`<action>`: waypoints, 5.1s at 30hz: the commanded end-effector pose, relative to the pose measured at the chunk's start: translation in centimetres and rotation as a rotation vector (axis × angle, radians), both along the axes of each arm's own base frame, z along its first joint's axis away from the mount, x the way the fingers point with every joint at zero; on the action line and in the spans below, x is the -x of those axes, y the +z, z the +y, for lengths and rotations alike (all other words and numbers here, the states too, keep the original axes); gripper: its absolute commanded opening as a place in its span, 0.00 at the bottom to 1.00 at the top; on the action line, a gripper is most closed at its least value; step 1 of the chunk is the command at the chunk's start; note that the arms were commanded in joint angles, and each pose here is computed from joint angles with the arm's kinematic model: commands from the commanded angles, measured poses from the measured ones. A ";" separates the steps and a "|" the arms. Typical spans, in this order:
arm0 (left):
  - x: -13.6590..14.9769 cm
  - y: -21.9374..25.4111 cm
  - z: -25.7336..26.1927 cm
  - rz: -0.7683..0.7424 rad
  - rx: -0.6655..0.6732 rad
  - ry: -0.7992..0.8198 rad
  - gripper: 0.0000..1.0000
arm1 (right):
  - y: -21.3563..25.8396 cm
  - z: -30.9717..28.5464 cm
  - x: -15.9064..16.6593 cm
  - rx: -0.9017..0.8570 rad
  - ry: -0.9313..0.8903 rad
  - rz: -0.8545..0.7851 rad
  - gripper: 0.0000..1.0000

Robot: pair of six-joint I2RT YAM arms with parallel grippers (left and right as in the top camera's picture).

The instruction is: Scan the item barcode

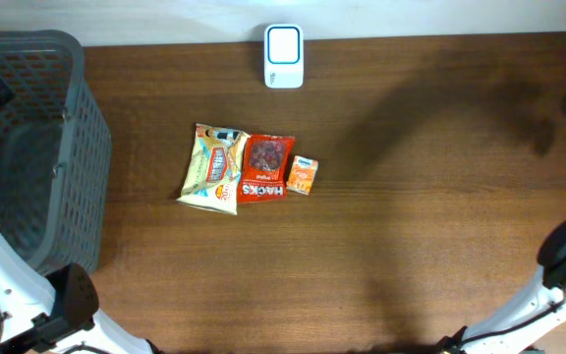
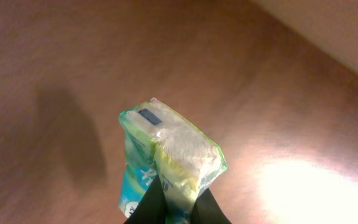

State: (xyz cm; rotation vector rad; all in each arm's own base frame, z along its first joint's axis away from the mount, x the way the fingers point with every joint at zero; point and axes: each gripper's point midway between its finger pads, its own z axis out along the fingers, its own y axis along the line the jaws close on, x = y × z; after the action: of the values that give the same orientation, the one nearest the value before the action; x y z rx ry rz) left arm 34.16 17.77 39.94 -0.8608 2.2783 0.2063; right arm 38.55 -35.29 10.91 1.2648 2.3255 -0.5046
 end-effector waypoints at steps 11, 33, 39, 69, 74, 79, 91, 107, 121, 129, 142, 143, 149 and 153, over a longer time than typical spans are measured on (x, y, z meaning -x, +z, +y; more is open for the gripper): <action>0.5 0.8 -0.1 -0.022 -0.011 0.006 0.99 | -1.0 -2.6 3.6 -0.147 -0.073 -0.095 0.99; 0.5 0.8 -0.1 -0.022 -0.011 0.004 0.99 | -4.5 48.7 -3.2 -0.734 1.036 0.185 0.40; 0.4 0.8 -0.1 -0.022 -0.011 0.004 0.99 | -5.4 54.6 -1.3 -0.561 1.026 0.257 0.15; 0.4 0.8 -0.1 -0.022 -0.011 0.004 0.99 | -8.9 49.8 1.3 -0.233 0.851 0.401 0.04; 0.4 0.8 -0.1 -0.022 -0.011 0.004 0.99 | -3.9 52.4 0.3 -0.337 0.915 0.367 0.04; 0.4 0.8 -0.1 -0.022 -0.011 0.004 0.99 | -1.9 58.7 -1.1 -0.508 1.201 0.233 0.56; 0.4 0.8 -0.1 -0.022 -0.011 0.004 0.99 | -8.5 59.0 -1.3 -0.157 1.052 0.328 0.43; 0.4 0.8 -0.1 -0.022 -0.011 0.004 0.99 | -3.8 59.1 -2.1 -0.422 1.112 0.267 0.04; 0.4 0.8 -0.1 -0.022 -0.011 0.004 0.99 | -4.4 54.7 -1.1 -1.320 1.165 -0.051 0.04; 0.4 0.8 -0.1 -0.022 -0.011 0.004 0.99 | -10.0 43.6 -0.3 -1.183 0.875 -0.012 0.15; 0.4 0.8 -0.1 -0.022 -0.011 0.004 0.99 | -5.6 43.8 0.1 -0.996 1.108 -0.013 0.58; 0.4 0.8 -0.1 -0.022 -0.011 0.004 0.99 | -6.0 43.9 -0.1 -0.960 1.123 0.000 0.55; 0.4 0.8 -0.1 -0.022 -0.011 0.004 0.99 | -8.3 46.6 -0.7 -0.735 1.238 0.095 0.56; 0.4 0.8 -0.1 -0.022 -0.011 0.004 0.99 | -9.6 45.9 -1.0 -0.577 1.125 0.183 0.55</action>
State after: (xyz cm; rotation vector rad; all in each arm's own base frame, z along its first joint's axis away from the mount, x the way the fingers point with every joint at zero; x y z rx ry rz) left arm 34.16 17.77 39.94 -0.8608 2.2783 0.2063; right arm 39.44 12.34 2.40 -0.2007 2.8839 0.7410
